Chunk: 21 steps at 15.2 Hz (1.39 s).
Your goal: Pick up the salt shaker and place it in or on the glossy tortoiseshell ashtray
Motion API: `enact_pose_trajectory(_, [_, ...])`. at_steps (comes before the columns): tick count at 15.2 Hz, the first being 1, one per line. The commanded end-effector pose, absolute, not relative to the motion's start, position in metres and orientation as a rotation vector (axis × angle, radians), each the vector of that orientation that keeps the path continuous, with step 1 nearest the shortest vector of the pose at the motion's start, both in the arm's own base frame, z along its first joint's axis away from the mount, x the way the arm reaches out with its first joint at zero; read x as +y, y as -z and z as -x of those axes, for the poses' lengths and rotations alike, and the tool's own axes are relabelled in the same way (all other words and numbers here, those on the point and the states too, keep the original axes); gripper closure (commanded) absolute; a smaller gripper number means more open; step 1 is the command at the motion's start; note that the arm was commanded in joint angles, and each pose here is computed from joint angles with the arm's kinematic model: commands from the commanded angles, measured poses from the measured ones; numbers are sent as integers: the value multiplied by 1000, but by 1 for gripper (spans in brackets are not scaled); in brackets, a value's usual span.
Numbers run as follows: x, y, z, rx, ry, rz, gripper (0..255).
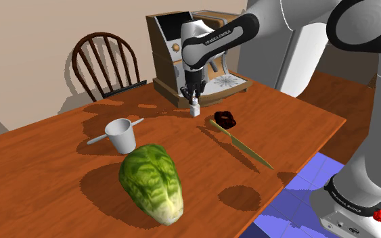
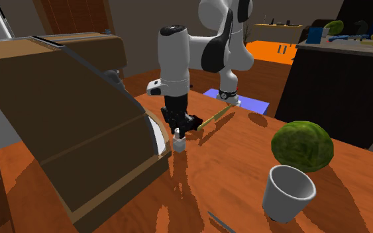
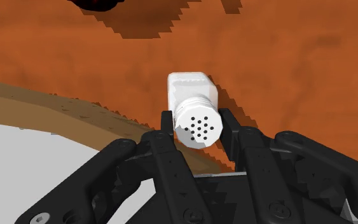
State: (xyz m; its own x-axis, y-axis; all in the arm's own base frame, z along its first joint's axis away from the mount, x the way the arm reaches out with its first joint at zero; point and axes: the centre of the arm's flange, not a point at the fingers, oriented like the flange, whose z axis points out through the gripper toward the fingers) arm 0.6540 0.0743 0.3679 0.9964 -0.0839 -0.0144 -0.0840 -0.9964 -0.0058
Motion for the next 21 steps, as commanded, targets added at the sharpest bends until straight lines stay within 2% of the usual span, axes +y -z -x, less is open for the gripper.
enact_pose_trajectory(1, [74,-373,-654,132,-22,3132,255])
enact_pose_trajectory(21, [74,-479,-654,132,-22,3132,255])
